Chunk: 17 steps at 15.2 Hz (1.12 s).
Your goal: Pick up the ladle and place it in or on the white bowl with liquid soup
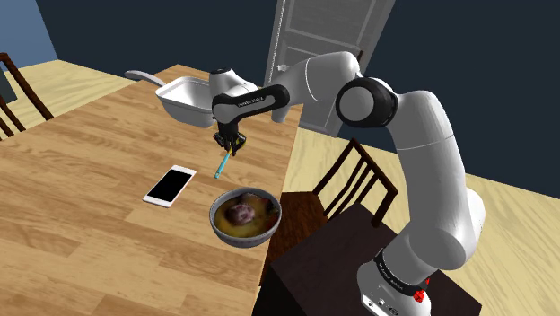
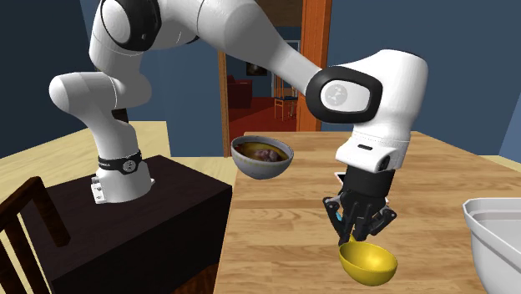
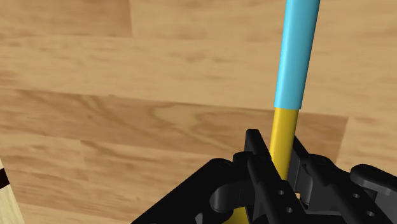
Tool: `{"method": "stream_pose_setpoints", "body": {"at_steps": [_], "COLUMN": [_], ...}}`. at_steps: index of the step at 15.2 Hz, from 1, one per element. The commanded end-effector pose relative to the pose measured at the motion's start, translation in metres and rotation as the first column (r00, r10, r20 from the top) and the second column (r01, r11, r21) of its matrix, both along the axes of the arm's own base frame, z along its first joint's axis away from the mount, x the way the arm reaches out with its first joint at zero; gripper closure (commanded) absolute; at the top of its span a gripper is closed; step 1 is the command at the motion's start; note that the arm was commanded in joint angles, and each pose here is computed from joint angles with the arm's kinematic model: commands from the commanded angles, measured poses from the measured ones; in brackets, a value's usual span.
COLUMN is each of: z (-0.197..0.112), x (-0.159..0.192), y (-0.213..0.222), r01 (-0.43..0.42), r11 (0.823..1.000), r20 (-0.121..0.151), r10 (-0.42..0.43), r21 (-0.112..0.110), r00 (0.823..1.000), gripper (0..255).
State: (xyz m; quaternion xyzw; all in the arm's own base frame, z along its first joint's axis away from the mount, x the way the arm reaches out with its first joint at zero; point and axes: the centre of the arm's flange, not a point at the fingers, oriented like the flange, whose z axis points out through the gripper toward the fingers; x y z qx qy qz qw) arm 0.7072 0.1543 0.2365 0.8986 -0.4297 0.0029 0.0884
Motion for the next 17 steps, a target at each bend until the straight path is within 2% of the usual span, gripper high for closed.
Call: {"method": "stream_pose_setpoints", "body": {"at_steps": [1,5,17], "z": [0.0,-0.001,0.063], "x": [0.0,0.0,0.0], "y": [0.0,0.0,0.0], "r01": [0.0,0.0,0.0], "r11": [1.0,1.0,1.0], "r20": [-0.001,-0.001,-0.001], "r10": [0.0,0.0,0.0], "r21": [0.0,0.0,0.0], "r00": [1.0,1.0,1.0], "gripper": [255,255,255]}}
